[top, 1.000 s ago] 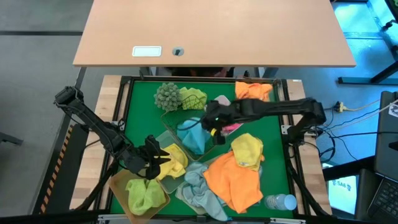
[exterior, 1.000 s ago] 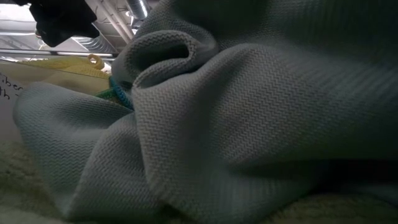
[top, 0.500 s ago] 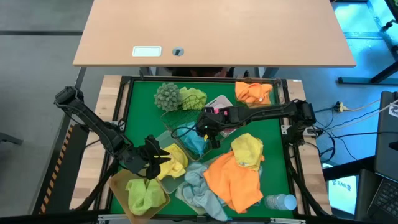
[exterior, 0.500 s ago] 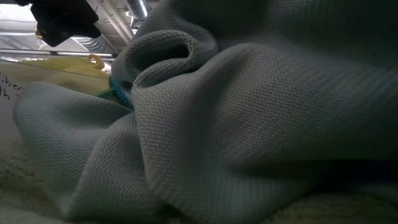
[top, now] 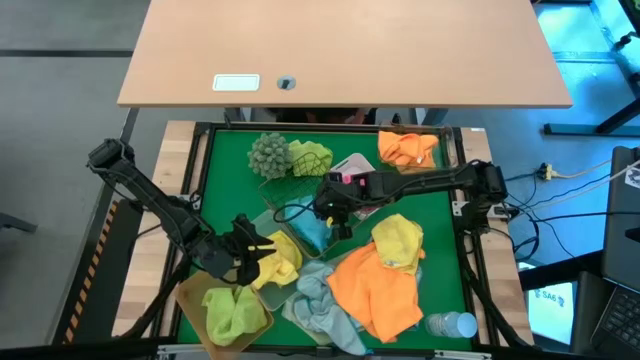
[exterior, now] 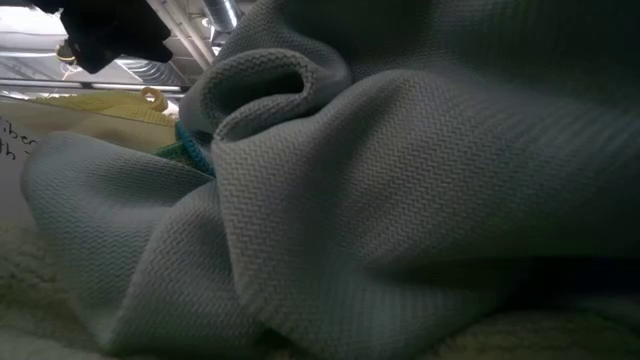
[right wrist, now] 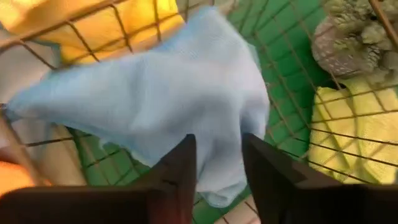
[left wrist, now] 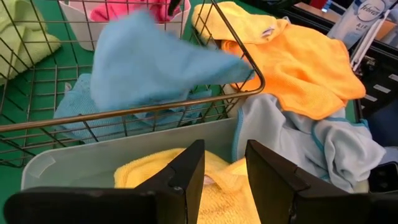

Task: Sort microfiber towel by color & place in baskets
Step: Put the blue towel into the black bin, then put the yellow towel into the gray bin

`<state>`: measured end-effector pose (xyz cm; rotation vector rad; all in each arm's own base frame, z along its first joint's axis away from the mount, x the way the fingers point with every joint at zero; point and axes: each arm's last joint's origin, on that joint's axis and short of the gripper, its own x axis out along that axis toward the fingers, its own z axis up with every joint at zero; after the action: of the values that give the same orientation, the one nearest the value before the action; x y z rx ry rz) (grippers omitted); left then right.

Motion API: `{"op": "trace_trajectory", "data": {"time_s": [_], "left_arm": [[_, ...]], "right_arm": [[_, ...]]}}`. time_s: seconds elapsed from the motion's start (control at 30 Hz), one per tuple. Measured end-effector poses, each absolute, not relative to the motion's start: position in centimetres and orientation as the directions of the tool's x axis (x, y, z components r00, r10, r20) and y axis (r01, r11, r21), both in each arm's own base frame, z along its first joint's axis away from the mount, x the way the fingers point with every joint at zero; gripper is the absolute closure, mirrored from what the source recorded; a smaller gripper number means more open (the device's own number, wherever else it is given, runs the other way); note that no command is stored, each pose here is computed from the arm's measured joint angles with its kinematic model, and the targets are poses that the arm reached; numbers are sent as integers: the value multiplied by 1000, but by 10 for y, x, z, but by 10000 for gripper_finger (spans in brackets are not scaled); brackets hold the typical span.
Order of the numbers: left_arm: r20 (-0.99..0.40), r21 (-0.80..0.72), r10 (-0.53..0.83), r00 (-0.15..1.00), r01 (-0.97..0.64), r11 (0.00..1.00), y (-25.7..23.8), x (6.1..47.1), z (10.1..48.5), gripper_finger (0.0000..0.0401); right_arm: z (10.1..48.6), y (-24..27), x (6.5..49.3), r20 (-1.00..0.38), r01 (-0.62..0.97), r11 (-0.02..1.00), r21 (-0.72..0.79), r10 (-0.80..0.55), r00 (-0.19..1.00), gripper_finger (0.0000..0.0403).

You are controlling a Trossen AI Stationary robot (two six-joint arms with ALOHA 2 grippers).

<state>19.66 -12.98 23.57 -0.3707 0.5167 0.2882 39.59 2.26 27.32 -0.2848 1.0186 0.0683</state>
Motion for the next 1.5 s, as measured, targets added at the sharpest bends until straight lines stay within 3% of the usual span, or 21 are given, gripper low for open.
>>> {"op": "trace_trajectory", "data": {"time_s": [0.13, 0.27, 0.57, 0.77, 1.0, 1.27, 1.5], "left_arm": [[-527, -269, 174, 832, -357, 894, -130, 197, 236, 289], [-522, -267, 182, 833, -362, 893, -130, 197, 236, 289], [-519, -260, 189, 834, -365, 894, -129, 197, 236, 289], [-519, -260, 189, 834, -365, 894, -129, 197, 236, 289], [-519, -242, 190, 834, -356, 903, -129, 197, 236, 289], [-519, -243, 189, 834, -355, 903, -129, 197, 236, 289], [-519, -243, 188, 834, -355, 903, -129, 197, 236, 289]], "right_arm": [[275, 20, 394, -842, -148, 951, -273, -162, 514, 233], [288, 20, 386, -868, -158, 951, -264, -164, 468, 212], [346, 46, 370, -892, 5, 993, 120, 105, 439, 210], [343, 93, 348, -928, -162, 966, 202, 241, 285, 210], [324, 138, 315, -991, -113, 993, 33, 47, 126, 210], [263, 161, 297, -998, -95, 994, 46, 43, -38, 210], [220, 159, 292, -997, -66, 996, 57, 53, -60, 210]]}}
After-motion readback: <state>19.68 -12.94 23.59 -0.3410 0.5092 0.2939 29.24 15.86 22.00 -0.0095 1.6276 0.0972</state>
